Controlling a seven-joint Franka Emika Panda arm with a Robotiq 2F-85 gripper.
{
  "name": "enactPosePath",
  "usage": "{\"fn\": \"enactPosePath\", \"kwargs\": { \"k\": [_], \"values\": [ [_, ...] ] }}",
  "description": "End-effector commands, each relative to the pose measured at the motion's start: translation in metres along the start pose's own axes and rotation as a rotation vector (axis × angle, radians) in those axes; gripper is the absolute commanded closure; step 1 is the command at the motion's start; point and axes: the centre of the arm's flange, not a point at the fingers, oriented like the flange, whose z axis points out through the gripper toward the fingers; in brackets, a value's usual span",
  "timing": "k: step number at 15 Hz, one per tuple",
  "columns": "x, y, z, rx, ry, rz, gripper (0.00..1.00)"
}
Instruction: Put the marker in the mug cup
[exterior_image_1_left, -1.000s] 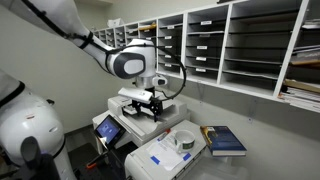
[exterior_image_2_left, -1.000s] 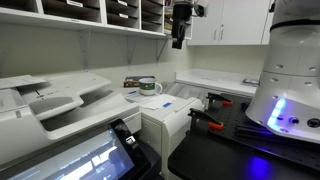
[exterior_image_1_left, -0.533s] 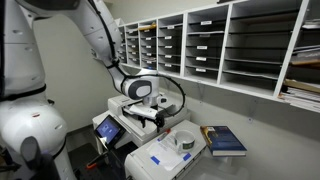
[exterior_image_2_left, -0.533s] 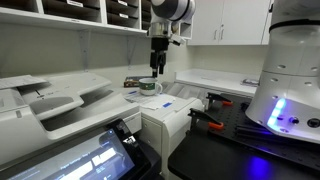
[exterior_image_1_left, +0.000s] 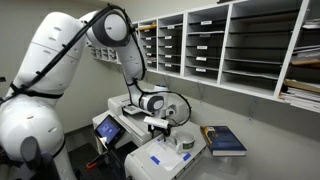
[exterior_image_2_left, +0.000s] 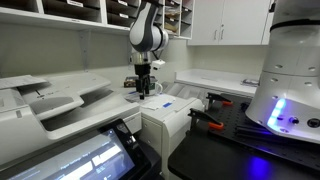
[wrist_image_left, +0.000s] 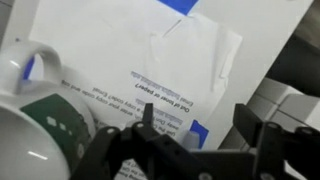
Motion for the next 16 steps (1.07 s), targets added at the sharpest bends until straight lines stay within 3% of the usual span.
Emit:
{"fn": "enactPosePath", "kwargs": {
  "k": [1,3,4,10,12,16],
  "values": [
    [0.035,0.007,0.015,-0.02,0.004,0.009,0.24],
    [0.049,0.005,0.019,-0.021,0.018,0.001,0.35],
    [0.054,0.003,0.019,-0.018,0.022,-0.007,0.53],
    [0.058,-0.003,0.021,-0.036,0.032,-0.024,0.99],
    [0.056,0.0,0.019,-0.025,0.035,-0.011,0.94],
    [0.04,0.004,-0.012,-0.016,0.049,0.068,0.94]
  ]
}}
